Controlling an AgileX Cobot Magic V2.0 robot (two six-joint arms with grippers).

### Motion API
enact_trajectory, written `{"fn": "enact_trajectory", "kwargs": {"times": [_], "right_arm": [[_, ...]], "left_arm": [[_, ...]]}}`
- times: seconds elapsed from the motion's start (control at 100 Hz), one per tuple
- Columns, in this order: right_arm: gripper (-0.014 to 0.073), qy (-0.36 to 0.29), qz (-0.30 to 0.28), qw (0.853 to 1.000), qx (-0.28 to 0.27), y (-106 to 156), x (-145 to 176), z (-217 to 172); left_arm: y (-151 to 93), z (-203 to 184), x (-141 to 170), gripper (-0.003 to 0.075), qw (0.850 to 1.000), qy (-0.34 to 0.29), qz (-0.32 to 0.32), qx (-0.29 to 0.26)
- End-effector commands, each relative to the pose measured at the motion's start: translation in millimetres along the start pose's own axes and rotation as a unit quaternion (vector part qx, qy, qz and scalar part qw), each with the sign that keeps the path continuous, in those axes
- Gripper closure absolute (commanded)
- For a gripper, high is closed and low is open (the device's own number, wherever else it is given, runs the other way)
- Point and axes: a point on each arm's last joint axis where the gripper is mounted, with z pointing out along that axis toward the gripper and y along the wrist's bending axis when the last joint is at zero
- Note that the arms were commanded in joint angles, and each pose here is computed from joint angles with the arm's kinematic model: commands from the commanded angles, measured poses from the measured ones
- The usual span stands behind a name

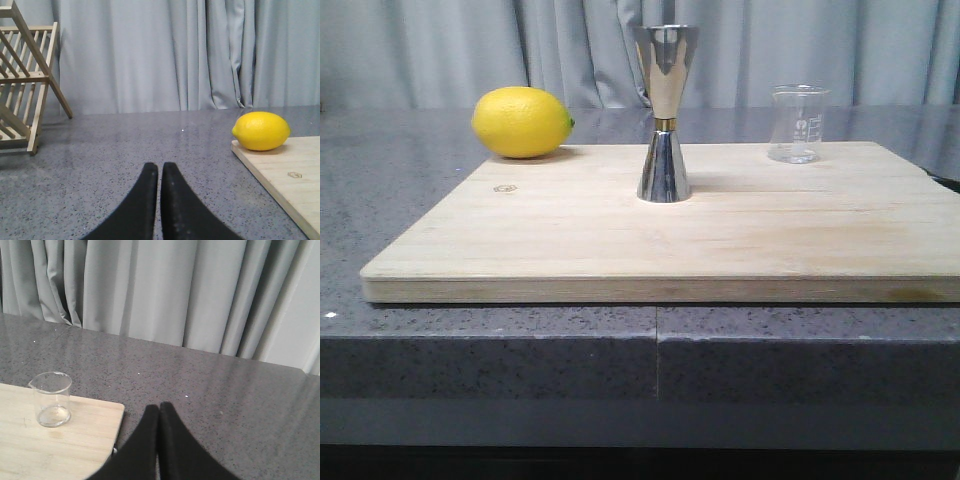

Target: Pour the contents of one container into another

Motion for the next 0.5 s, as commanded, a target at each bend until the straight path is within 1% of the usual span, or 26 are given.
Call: {"fn": "enact_trajectory", "kwargs": {"times": [0.0,0.05,0.23,0.43,0.49], "right_arm": [[0.0662,-0.043,-0.001,0.999,-0.011,0.9,-14.0,-1.6],[0.0662,-0.043,-0.001,0.999,-0.011,0.9,-14.0,-1.6],[0.0662,-0.043,-0.001,0.999,-0.011,0.9,-14.0,-1.6],[0.0662,-0.043,-0.001,0.999,-0.011,0.9,-14.0,-1.6],[0.0662,-0.043,-0.001,0.999,-0.011,0.9,-14.0,-1.6]], "left_arm": [[-0.4,-0.3,3.1,0.0741,1.000,-0.013,-0.016,0.002],[-0.2,-1.0,3.5,0.0741,1.000,-0.012,-0.029,0.000],[0.0,-2.4,3.6,0.0741,0.999,-0.014,-0.036,-0.001],[0.3,-2.4,3.6,0.0741,0.998,-0.014,-0.063,-0.002],[0.3,-2.4,3.6,0.0741,0.998,-0.014,-0.058,-0.002]]}}
